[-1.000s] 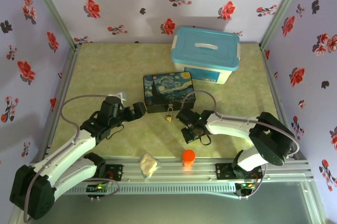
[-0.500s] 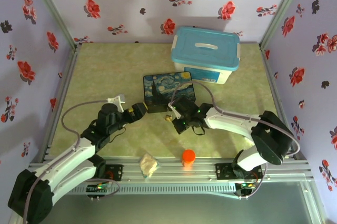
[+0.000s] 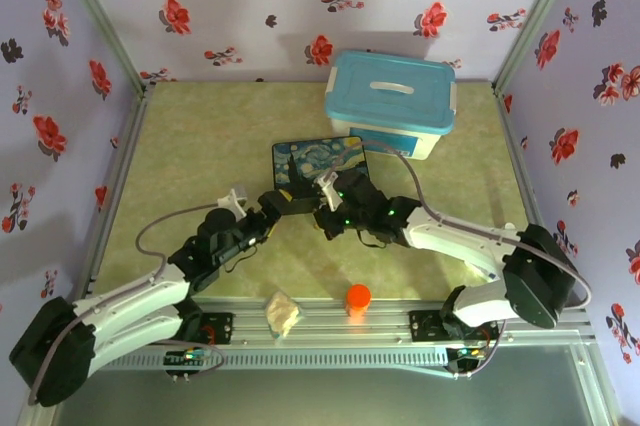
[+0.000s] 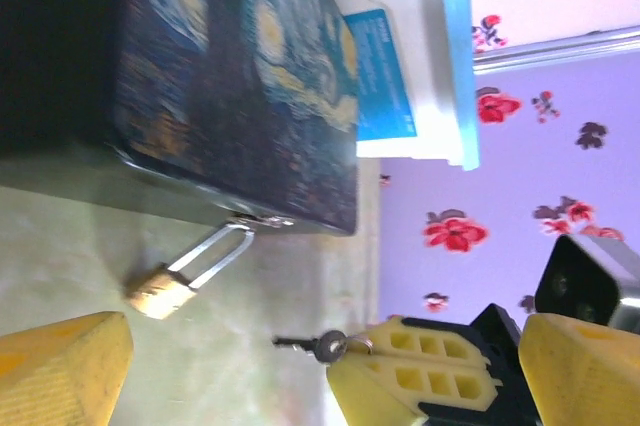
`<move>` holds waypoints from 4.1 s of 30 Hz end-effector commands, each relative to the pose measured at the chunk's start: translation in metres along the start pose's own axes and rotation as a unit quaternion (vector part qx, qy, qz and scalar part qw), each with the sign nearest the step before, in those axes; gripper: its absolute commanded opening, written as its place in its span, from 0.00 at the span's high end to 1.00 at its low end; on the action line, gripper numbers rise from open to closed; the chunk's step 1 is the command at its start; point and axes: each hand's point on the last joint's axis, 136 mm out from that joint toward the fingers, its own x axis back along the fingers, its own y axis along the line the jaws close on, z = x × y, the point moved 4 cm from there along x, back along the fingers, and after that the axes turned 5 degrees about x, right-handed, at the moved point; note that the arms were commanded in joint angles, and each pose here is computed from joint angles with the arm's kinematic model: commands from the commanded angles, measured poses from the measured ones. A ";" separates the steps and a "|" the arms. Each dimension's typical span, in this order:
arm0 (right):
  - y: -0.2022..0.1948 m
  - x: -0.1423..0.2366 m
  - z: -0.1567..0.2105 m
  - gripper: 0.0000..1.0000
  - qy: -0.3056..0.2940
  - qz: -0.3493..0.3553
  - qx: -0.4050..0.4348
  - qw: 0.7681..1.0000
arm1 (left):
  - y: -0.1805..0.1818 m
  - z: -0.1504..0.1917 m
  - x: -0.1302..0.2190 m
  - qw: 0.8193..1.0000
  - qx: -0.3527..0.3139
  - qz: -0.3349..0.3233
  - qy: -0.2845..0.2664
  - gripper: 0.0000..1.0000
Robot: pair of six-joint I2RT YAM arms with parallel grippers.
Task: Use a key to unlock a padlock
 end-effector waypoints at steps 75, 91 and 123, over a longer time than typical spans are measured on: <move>0.039 0.001 -0.016 1.00 -0.104 -0.078 0.022 0.991 | -0.018 -0.009 0.004 0.989 0.101 0.061 -0.093 1.00; 0.019 0.046 -0.050 0.00 -0.187 -0.204 -0.082 0.957 | -0.066 -0.010 0.019 0.964 -0.258 0.058 -0.032 1.00; 0.045 0.061 -0.053 0.58 -0.264 -0.373 -0.096 0.884 | -0.132 0.011 0.038 0.906 -0.362 0.220 -0.001 1.00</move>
